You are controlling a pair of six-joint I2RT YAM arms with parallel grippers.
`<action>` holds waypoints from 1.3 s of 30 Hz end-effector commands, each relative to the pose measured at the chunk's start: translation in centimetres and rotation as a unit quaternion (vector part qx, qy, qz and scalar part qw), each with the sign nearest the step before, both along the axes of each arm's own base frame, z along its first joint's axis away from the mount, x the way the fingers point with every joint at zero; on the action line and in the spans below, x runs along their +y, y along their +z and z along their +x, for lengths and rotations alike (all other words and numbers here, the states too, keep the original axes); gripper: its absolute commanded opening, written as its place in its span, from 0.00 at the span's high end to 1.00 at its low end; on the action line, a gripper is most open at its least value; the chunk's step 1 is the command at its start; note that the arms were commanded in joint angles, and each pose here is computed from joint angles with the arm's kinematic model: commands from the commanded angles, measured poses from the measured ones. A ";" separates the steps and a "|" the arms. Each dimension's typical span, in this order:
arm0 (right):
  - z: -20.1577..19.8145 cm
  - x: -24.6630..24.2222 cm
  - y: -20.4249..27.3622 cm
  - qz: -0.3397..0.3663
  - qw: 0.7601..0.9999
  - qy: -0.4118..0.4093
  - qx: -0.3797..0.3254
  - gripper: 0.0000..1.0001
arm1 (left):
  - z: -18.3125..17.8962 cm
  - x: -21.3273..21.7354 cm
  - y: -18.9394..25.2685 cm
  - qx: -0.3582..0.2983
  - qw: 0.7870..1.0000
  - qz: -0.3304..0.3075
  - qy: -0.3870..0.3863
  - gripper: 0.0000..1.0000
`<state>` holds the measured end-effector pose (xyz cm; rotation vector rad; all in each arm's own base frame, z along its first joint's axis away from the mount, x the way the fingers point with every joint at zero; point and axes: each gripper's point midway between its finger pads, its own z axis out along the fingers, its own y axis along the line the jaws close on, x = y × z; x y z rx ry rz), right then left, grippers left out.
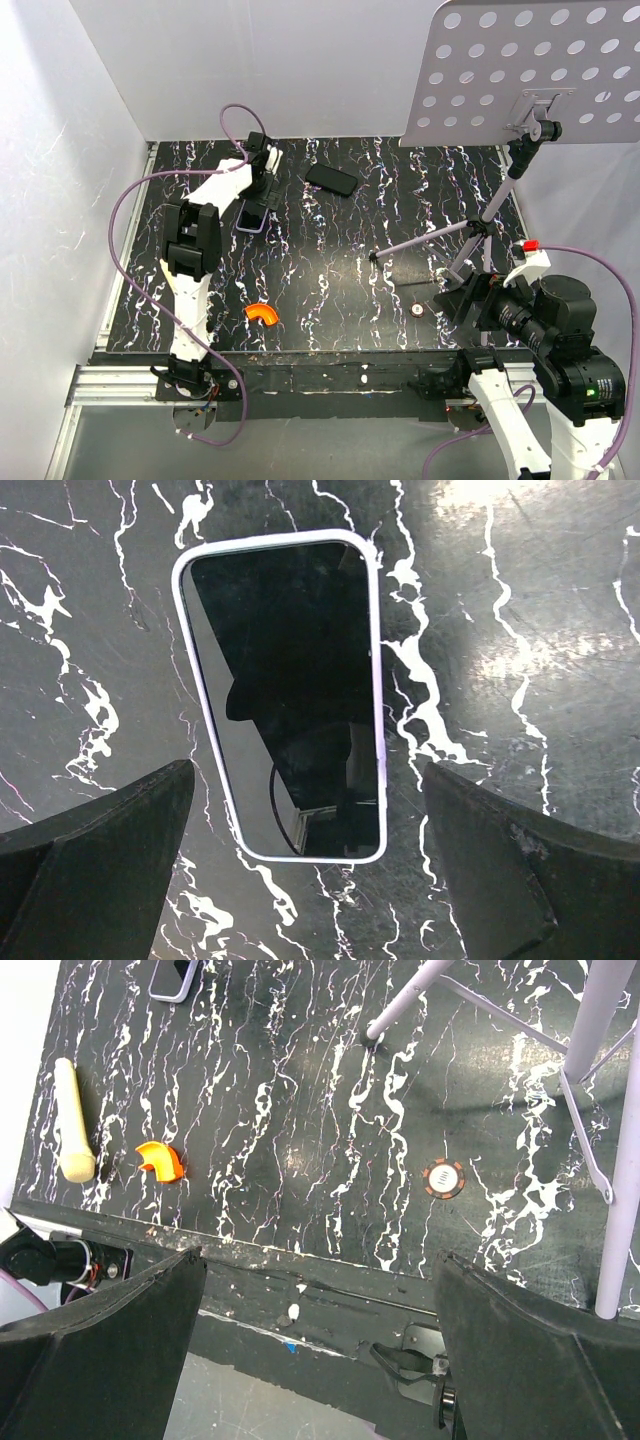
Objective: Take the phone out of the phone case
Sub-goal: Pick up the phone at the center of the board.
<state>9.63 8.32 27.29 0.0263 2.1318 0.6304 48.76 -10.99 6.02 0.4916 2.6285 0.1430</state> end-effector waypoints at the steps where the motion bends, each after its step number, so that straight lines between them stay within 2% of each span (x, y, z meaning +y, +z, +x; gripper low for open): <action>1: 0.0 0.2 0.2 0.004 1.000 0.004 -0.007 0.00 | 1.3 0.8 1.6 -0.019 1.000 0.002 0.016 0.02; 12: 0.0 0.4 0.2 0.015 1.000 0.001 0.004 0.00 | 0.9 0.6 -2.3 0.048 0.997 -0.036 0.052 0.02; 13: 0.0 0.3 0.1 0.016 1.000 -0.002 0.007 0.04 | 0.9 0.8 -2.6 0.054 0.996 -0.039 0.063 0.02; 17: 0.3 0.4 -0.7 0.020 0.999 -0.008 0.032 0.06 | 0.3 1.2 -3.6 0.080 0.992 -0.037 0.091 0.06; 19: 0.4 0.5 -1.3 0.018 0.998 -0.009 0.052 0.06 | -0.3 1.1 -4.1 0.092 0.991 -0.039 0.095 0.11; 21: 0.6 0.5 -1.9 0.015 0.998 -0.009 0.066 0.06 | -0.8 1.3 -4.5 0.097 0.990 -0.037 0.098 0.22; 26: 0.9 0.4 -2.7 0.009 0.997 -0.011 0.082 0.06 | -2.3 1.8 -4.0 0.084 0.991 -0.015 0.103 0.56; 28: 1.0 0.3 -3.1 0.006 0.996 -0.013 0.087 0.06 | -2.9 1.5 -3.4 0.075 0.991 -0.023 0.106 0.72; 29: 1.1 0.4 -3.4 0.006 0.996 -0.013 0.092 0.06 | -3.2 1.0 -2.8 0.071 0.991 -0.035 0.108 0.77; 32: 1.6 0.8 -4.7 0.011 0.993 -0.009 0.116 0.06 | -4.1 -0.7 -0.2 0.045 0.989 -0.089 0.108 0.86; 36: 2.1 2.1 -6.3 0.041 0.988 0.004 0.151 0.06 | -6.1 -4.6 3.6 0.021 0.978 -0.195 0.076 0.98; 39: 2.7 3.2 -7.3 0.071 0.984 0.016 0.165 0.04 | -8.8 -8.0 6.3 0.006 0.964 -0.260 0.048 1.00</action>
